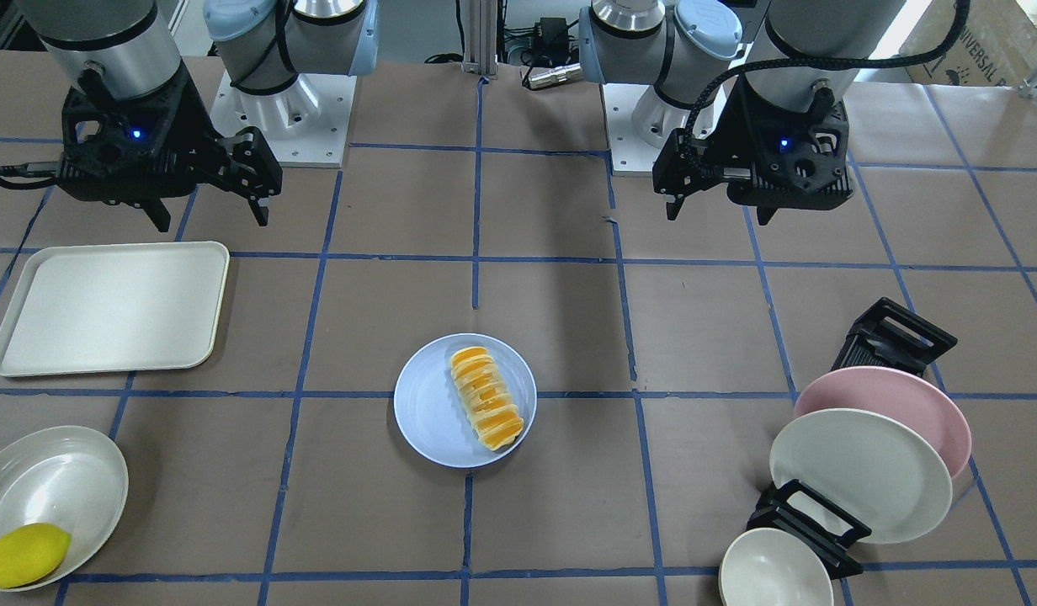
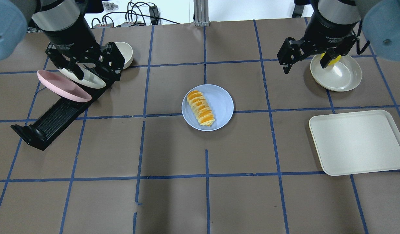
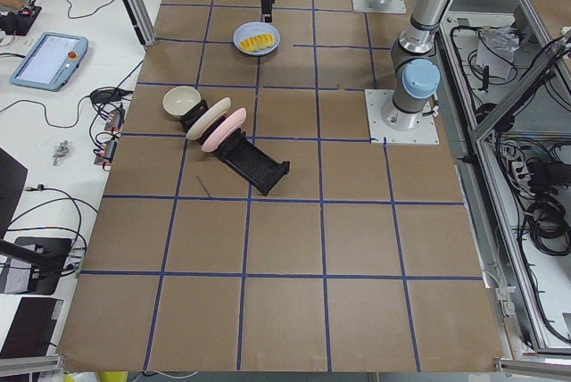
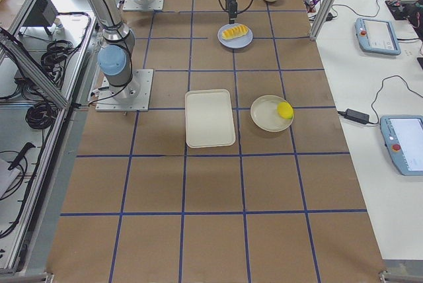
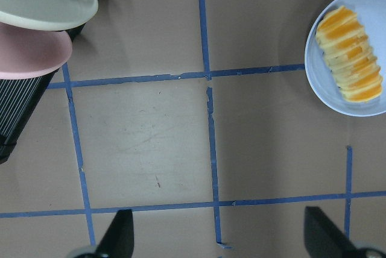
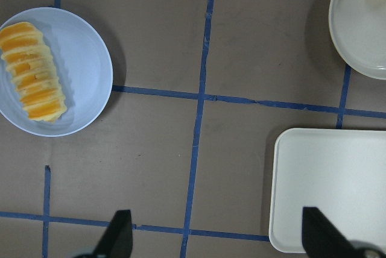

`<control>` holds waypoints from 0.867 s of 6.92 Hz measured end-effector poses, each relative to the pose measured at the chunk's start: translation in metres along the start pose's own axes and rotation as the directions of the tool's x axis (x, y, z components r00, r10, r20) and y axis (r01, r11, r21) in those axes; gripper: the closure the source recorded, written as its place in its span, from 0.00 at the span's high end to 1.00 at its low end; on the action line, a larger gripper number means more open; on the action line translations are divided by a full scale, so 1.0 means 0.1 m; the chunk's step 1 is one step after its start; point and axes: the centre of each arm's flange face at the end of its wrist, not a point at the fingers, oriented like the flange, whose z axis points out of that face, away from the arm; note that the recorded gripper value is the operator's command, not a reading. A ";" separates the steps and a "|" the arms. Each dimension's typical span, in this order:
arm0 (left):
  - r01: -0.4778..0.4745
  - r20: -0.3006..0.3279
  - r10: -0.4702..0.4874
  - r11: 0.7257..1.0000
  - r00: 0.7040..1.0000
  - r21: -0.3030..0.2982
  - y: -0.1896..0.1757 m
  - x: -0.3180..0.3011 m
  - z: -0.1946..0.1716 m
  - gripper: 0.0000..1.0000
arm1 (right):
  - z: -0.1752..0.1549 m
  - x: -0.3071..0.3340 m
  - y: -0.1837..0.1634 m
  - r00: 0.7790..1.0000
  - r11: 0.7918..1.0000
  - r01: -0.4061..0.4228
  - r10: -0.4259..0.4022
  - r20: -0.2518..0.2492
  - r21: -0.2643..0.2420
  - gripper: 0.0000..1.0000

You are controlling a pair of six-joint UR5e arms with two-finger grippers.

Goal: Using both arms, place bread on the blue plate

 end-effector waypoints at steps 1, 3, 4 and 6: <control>0.000 0.000 0.000 1.000 1.000 0.000 0.00 0.00 0.00 1.00 | -0.04 0.01 -0.04 1.000 1.000 0.000 0.000 0.000 -0.005 1.00; 0.000 0.001 0.000 1.000 1.000 0.001 0.00 0.00 0.00 1.00 | -0.11 0.05 -0.13 1.000 1.000 0.021 -0.021 0.003 -0.009 1.00; 0.000 0.002 0.000 1.000 1.000 0.001 0.00 0.00 -0.01 1.00 | -0.13 0.06 -0.16 1.000 1.000 0.028 -0.028 0.000 -0.006 1.00; 0.000 0.002 0.000 1.000 1.000 0.001 0.00 0.00 0.00 1.00 | -0.13 0.08 -0.16 1.000 0.999 0.031 -0.031 -0.006 -0.014 1.00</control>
